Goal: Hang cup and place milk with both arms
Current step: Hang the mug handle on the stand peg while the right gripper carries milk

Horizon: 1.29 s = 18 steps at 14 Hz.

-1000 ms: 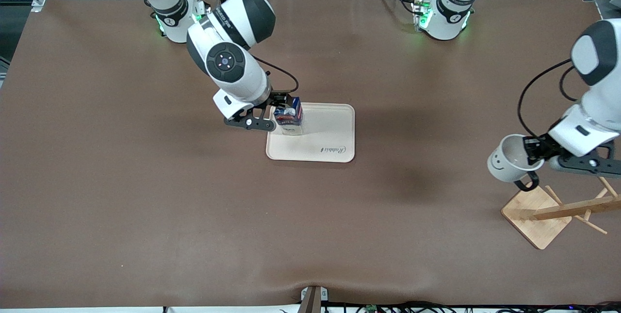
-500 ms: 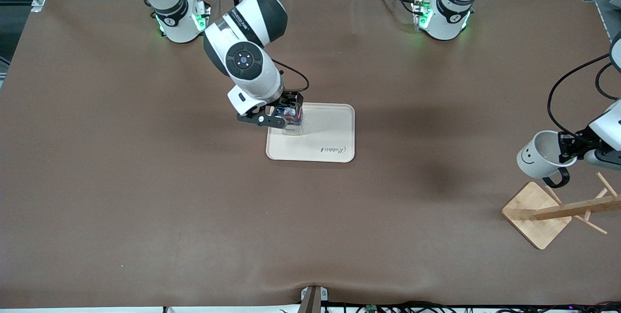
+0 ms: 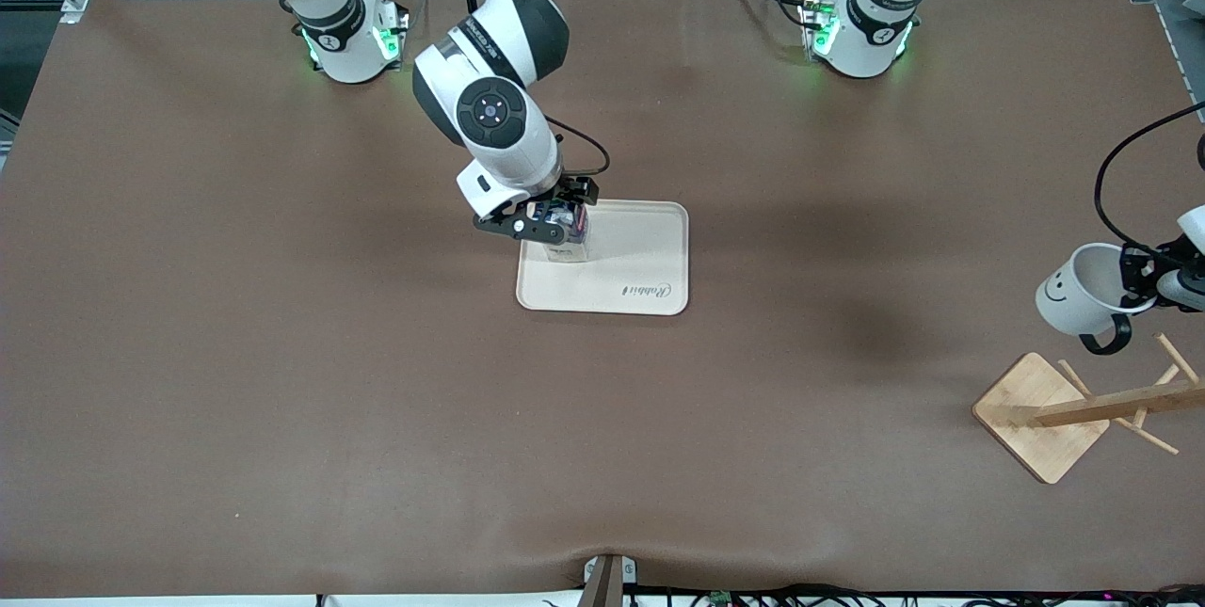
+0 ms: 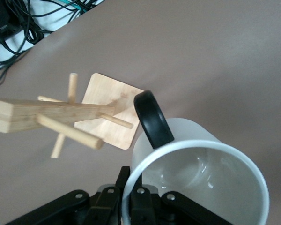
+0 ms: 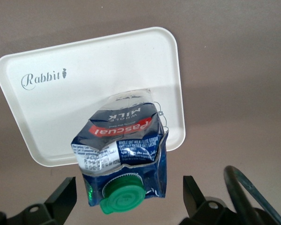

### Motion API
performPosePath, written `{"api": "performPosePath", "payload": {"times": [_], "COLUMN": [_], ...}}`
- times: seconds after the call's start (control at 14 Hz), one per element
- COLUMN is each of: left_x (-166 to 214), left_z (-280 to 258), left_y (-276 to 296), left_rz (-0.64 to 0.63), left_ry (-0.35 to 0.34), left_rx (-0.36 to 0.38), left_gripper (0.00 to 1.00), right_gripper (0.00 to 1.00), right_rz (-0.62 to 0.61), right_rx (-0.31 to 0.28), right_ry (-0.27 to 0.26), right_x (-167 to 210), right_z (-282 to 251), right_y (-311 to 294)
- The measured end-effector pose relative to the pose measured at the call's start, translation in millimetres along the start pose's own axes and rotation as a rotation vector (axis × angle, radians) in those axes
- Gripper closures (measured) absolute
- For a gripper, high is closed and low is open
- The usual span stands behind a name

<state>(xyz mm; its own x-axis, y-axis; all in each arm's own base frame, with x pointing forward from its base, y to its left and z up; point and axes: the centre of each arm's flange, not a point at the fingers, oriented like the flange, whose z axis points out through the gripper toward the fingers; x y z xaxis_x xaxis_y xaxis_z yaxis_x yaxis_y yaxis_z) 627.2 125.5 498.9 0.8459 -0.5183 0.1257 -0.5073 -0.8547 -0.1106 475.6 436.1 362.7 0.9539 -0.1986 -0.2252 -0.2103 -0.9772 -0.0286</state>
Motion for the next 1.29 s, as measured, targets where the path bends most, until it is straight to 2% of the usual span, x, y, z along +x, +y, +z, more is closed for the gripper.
{"api": "performPosePath", "payload": {"times": [0.21, 0.29, 0.43, 0.64, 0.86, 1.07, 1.29], "left_x": [-5, -4, -4, -9, -16, -17, -23], "left_z": [-3, -3, -3, 3, 6, 5, 9], "left_y": [-15, -17, -22, -29, -38, -42, -53], "left_rz": [0.025, 0.025, 0.02, 0.033, 0.047, 0.065, 0.08], "left_ry": [0.007, 0.01, 0.014, 0.007, 0.004, 0.007, 0.005], "left_rx": [0.01, 0.012, 0.014, 0.008, 0.008, 0.012, 0.011], "left_gripper": [0.95, 0.95, 0.95, 0.95, 0.95, 0.95, 0.95], "right_gripper": [0.0, 0.07, 0.27, 0.28, 0.32, 0.44, 0.44], "right_rz": [0.027, 0.032, 0.043, 0.088, 0.196, 0.275, 0.32], "right_rx": [0.04, 0.034, 0.03, 0.03, 0.005, -0.015, -0.052], "right_ry": [0.043, 0.042, 0.04, 0.041, 0.007, -0.029, -0.006], "right_x": [-4, -5, -7, -4, 8, 33, 67], "right_z": [21, 31, 37, 28, -15, -78, -99], "right_y": [-9, -7, -5, -1, 11, 40, 83]}}
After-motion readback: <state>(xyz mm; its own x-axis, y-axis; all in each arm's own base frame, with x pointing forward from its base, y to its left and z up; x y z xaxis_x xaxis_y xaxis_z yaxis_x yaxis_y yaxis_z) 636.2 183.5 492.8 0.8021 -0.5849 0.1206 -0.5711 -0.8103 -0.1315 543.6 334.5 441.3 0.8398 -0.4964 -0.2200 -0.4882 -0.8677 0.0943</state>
